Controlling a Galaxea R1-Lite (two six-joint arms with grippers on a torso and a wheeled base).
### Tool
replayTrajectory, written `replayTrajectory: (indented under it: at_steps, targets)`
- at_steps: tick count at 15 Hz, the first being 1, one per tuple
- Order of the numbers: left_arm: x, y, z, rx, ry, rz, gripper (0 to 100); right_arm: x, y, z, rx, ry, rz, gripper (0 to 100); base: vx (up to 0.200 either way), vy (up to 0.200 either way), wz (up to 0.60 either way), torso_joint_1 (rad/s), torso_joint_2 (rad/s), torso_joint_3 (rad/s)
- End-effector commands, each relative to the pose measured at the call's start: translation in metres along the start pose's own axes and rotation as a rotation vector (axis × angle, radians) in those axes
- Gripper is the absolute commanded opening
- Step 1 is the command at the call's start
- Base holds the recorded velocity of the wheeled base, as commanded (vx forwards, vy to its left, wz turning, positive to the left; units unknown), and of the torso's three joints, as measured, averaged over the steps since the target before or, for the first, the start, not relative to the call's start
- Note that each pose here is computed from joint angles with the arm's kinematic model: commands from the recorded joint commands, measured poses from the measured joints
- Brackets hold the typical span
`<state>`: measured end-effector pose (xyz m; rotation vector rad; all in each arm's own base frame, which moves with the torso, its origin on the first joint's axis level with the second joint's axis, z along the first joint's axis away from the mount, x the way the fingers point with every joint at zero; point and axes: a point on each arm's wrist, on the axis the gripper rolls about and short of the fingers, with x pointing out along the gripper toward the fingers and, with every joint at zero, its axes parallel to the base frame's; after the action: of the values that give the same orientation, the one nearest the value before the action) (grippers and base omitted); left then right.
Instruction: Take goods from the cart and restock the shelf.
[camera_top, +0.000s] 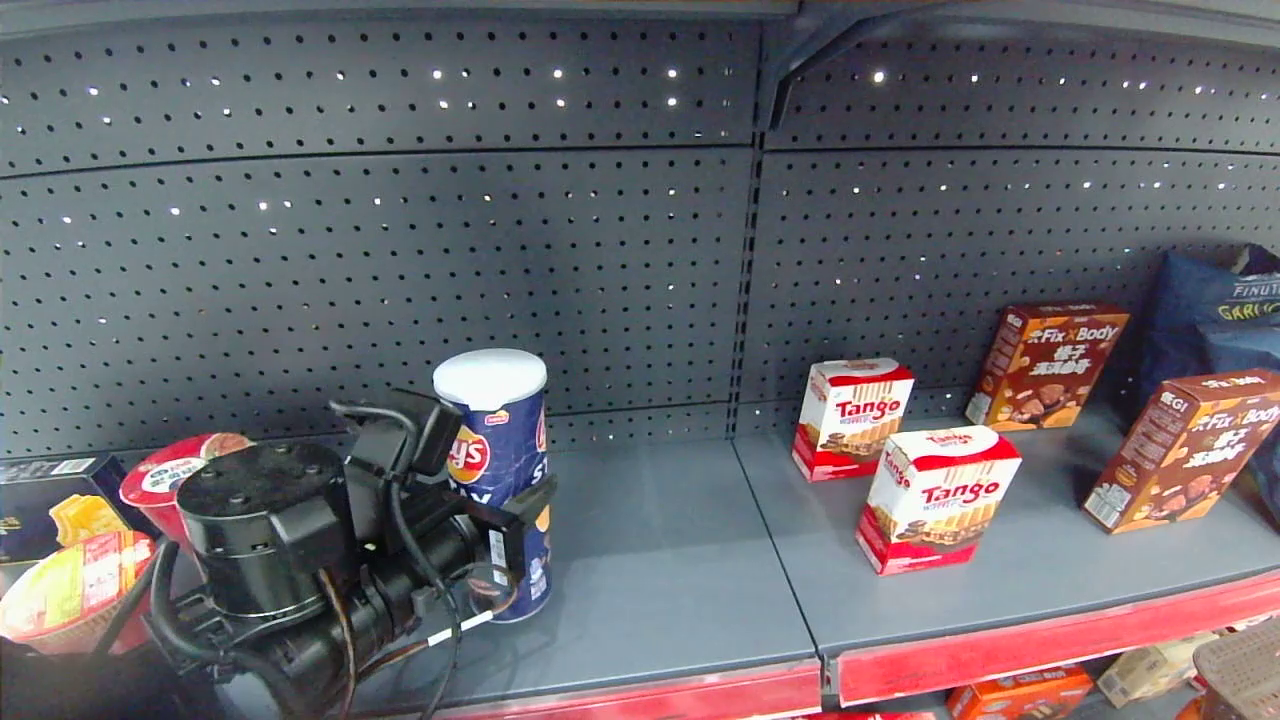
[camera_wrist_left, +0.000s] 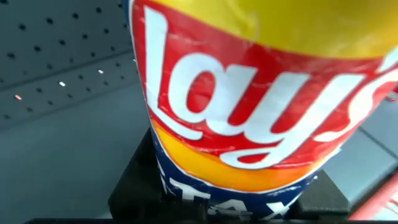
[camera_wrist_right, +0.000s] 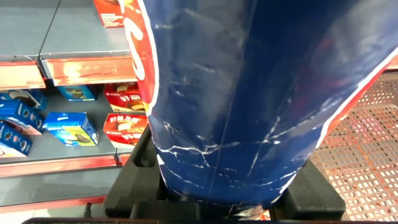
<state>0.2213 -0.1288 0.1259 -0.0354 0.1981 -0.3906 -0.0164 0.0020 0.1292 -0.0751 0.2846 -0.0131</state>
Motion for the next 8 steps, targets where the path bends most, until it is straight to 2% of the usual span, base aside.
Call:
replayTrajectory:
  at_steps: [1, 6, 7, 8]
  targets:
    - [-0.006, -0.005, 0.0, -0.019, -0.003, -0.011, 0, 0.0, 0.0, 0.0, 0.002, 0.002, -0.007, 0, 0.0, 0.0, 0.0, 0.0, 0.0, 0.0]
    - [-0.008, -0.004, -0.01, -0.026, 0.023, 0.012, 0, -0.001, 0.0, 0.0, -0.001, -0.005, -0.02, 0, 0.0, 0.0, 0.0, 0.0, 0.0, 0.0]
    - [-0.007, -0.004, -0.011, -0.04, 0.018, 0.013, 0, -0.001, 0.0, 0.0, -0.001, -0.005, -0.02, 0, 0.0, 0.0, 0.0, 0.0, 0.0, 0.0]
    - [-0.007, -0.004, -0.013, -0.042, 0.015, 0.013, 0, -0.001, 0.0, 0.0, -0.001, -0.003, -0.019, 0, 0.0, 0.0, 0.0, 0.0, 0.0, 0.0]
